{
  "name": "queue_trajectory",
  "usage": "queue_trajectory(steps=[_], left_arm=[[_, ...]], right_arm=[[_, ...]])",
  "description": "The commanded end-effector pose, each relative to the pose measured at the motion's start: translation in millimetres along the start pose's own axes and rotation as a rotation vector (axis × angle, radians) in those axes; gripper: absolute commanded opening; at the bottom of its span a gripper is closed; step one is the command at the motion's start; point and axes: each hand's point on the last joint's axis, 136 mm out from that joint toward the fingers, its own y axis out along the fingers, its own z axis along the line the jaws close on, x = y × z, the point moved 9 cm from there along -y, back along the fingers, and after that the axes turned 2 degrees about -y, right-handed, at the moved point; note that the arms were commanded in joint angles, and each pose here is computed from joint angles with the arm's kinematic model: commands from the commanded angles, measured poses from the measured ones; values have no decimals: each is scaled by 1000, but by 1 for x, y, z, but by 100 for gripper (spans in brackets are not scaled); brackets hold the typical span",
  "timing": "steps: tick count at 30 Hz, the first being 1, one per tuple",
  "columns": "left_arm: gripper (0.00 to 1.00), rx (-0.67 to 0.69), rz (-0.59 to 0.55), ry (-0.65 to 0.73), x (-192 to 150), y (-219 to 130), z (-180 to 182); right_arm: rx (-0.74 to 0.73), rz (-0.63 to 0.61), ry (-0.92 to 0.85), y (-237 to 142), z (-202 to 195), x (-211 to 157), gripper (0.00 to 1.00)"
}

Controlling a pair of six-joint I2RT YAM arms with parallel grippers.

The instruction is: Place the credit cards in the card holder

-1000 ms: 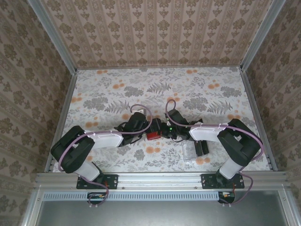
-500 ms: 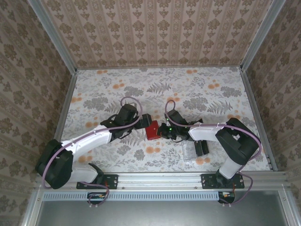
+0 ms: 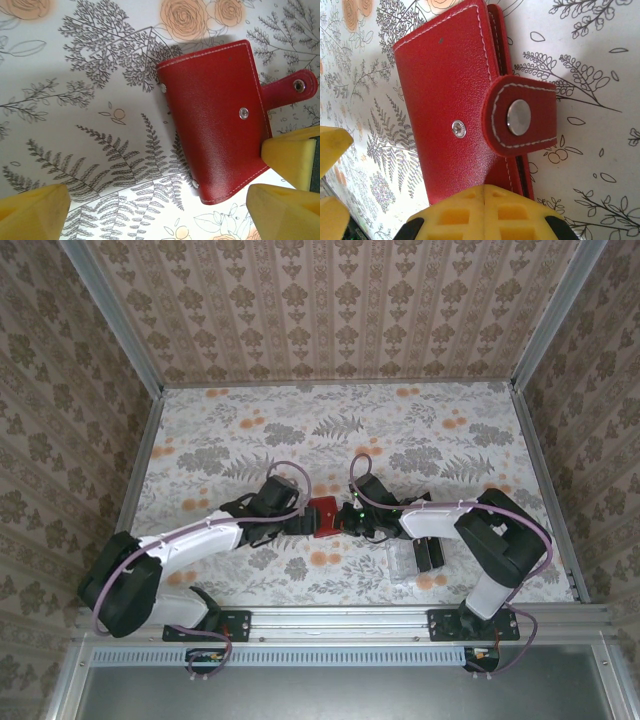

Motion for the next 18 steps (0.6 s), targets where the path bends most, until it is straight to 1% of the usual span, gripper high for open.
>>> queue_trajectory(steps=[1,18], left_arm=[[100,-16,20,37,-5,7,-3],[100,94,72,91,-15,29,-2]], right_arm=[[6,23,-1,5,2,0,0],[12,33,-2,6,4,0,0]])
